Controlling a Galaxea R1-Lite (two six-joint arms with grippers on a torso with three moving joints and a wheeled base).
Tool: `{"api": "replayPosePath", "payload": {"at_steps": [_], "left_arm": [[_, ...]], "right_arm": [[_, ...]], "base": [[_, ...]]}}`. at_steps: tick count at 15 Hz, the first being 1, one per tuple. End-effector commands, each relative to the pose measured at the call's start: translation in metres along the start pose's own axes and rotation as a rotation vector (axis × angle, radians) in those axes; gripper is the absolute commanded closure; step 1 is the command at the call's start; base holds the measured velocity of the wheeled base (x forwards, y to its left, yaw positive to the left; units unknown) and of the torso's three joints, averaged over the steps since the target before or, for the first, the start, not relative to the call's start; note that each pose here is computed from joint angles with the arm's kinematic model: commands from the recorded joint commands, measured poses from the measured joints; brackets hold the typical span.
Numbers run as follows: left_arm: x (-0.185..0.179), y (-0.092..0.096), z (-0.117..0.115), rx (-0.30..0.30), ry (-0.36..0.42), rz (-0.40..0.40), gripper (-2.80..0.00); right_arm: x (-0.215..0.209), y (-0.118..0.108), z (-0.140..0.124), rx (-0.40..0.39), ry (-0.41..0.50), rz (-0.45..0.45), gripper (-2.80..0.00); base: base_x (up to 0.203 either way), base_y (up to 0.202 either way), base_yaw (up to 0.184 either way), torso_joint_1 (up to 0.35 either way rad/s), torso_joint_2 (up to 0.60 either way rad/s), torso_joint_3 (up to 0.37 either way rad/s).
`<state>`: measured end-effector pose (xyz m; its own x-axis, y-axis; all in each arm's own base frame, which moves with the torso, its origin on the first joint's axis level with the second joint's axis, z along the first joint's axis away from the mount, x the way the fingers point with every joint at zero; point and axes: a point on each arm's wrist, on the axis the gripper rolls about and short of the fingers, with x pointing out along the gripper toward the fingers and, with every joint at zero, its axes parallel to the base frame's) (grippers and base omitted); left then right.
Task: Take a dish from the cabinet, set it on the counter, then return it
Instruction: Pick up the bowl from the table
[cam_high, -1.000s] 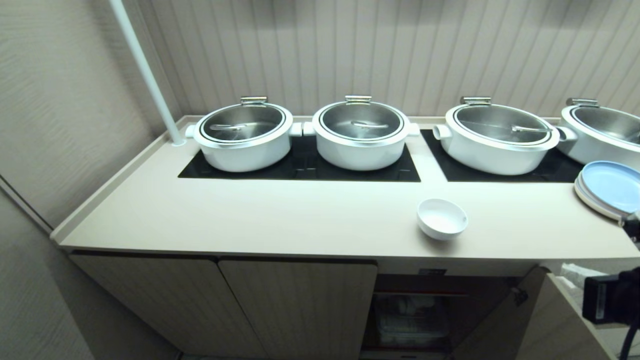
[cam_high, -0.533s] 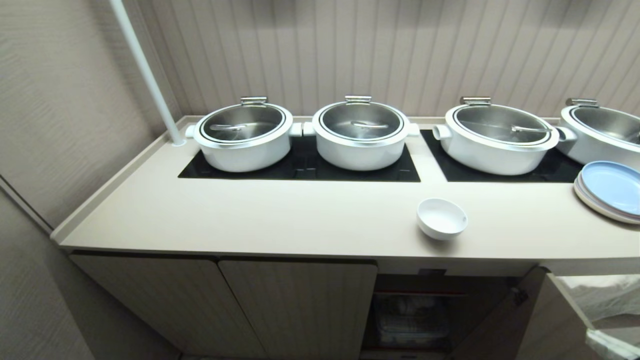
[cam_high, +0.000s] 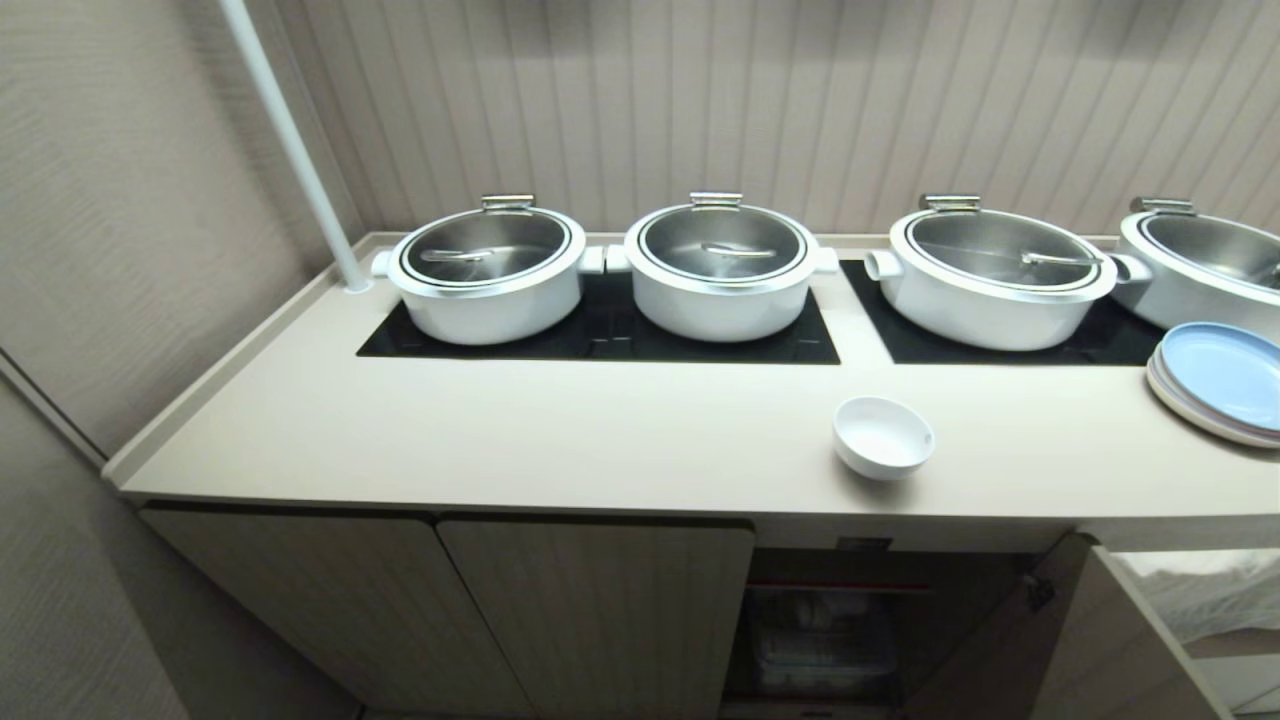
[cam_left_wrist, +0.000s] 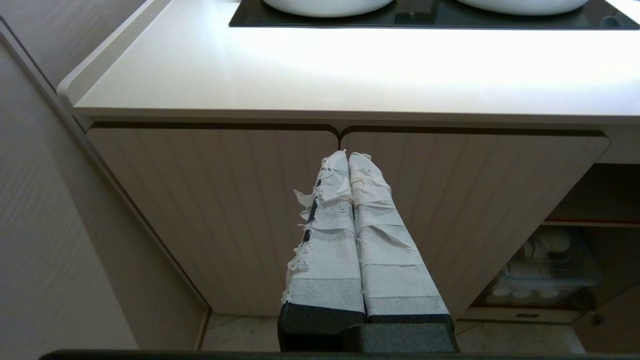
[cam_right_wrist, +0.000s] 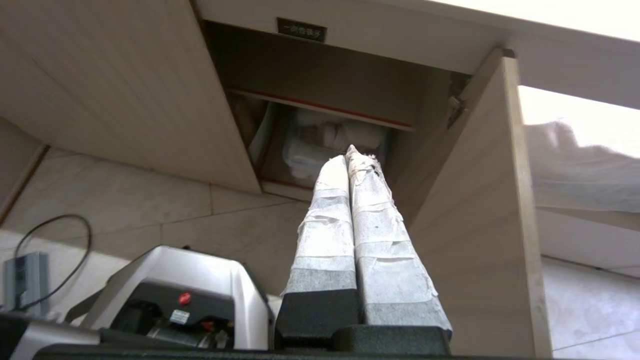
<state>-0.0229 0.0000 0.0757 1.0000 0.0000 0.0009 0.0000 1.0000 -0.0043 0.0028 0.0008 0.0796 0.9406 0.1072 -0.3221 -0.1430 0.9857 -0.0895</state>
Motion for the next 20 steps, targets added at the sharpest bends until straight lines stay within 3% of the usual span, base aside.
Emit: {"api": "replayPosePath", "payload": {"at_steps": [1,9,20], "left_arm": [[0.000,0.000,0.000,0.000,0.001,0.000,0.00],[0.000,0.000,0.000,0.000,0.001,0.000,0.00],[0.000,0.000,0.000,0.000,-0.001,0.000,0.00]], "right_arm": [[-0.005,0.001,-0.003,0.015,-0.057,-0.055,0.00],[-0.023,0.004,-0.012,-0.001,-0.314,-0.100,0.00],[-0.023,0.004,-0.012,-0.008,-0.313,-0.109,0.00]], "base": [[0.000,0.000,0.000,0.000,0.00,0.000],[0.000,0.000,0.000,0.000,0.00,0.000],[0.000,0.000,0.000,0.000,0.00,0.000]]}}
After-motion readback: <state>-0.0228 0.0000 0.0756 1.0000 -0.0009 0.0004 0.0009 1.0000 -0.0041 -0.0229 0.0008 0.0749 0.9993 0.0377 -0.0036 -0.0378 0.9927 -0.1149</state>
